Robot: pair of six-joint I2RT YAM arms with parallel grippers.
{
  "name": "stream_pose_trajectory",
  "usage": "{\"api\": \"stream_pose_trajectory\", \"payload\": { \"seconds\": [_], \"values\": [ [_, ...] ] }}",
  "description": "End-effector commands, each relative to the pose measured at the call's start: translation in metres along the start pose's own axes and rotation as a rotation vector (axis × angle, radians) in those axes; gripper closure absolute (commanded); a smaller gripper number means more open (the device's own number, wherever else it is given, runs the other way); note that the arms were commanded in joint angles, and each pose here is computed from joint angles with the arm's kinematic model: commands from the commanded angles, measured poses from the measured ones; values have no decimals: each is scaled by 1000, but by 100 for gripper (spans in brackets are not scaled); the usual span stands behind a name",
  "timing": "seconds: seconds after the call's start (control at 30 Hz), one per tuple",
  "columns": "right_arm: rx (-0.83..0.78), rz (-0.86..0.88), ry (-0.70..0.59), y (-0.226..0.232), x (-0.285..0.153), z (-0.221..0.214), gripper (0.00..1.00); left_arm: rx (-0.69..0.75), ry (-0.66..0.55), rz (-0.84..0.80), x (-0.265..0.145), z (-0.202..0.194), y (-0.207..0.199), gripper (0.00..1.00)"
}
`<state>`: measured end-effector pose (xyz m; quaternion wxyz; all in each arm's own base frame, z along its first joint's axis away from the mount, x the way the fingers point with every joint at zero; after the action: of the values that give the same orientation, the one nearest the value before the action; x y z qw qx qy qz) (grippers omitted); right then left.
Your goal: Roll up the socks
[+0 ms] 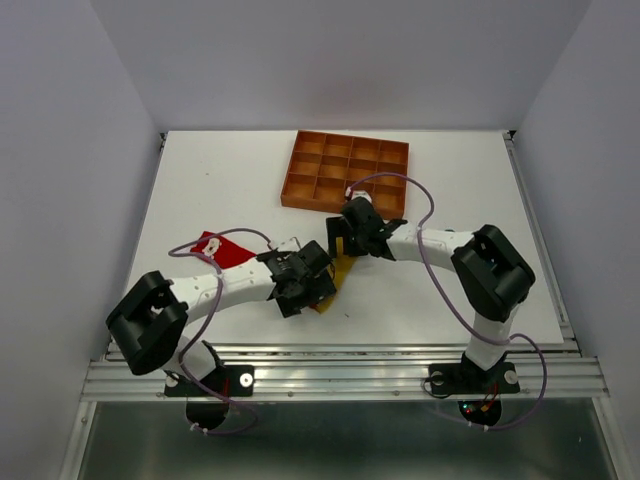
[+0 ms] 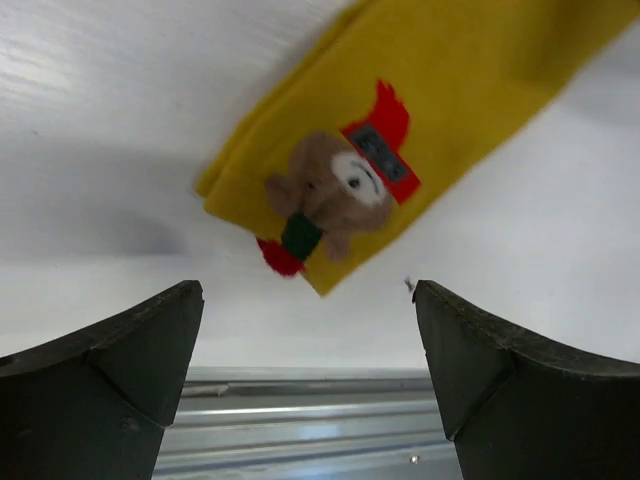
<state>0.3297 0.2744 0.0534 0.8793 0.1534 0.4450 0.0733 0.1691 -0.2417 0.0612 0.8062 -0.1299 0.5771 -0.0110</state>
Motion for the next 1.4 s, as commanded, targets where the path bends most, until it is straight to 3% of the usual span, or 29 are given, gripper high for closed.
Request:
{"api": "stream_pose_trajectory", "payload": {
  "seconds": [0.0,0.4,0.57,0.7,0.9,1.03,1.13,1.17,1.27,1.37],
  "values": [
    [-106,123,-34,30,12,19,0,-10,-60,-27,-28,4,-4,1],
    [-383,400,-51,88,18,40,0,-26,-222,-66,-71,21,22,1],
    [-403,374,-82,87,-28,61,0,-52,-310,-79,-77,41,41,1],
    [-460,334,-91,59,-74,28,0,-48,-363,-157,-81,63,47,1],
    [-752,327,-32,55,-123,-72,0,-17,-379,-124,-74,89,64,1],
    [-883,294,9,54,-120,-111,2,-15,-403,-141,-76,108,62,1],
    [-965,255,27,58,-113,-128,10,-16,-403,-136,-74,112,65,1],
    [-990,233,35,60,-104,-130,18,-21,-399,-130,-71,111,68,1],
    [-1028,199,34,61,-92,-135,28,-26,-383,-126,-64,107,74,1],
    [-1041,191,14,63,-82,-136,30,-29,-363,-116,-57,102,78,1]
  ]
}}
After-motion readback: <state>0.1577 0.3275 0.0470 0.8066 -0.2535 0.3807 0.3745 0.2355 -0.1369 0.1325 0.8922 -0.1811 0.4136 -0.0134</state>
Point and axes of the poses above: each gripper's point midway between its finger pads, its own x axis out along the fingers, its own y axis along the line the jaws close on, z = x × y, the point moved 2 cm from there along -x, back along the fingers, and after that the axes turned 14 degrees about x, right-handed, at the moved point
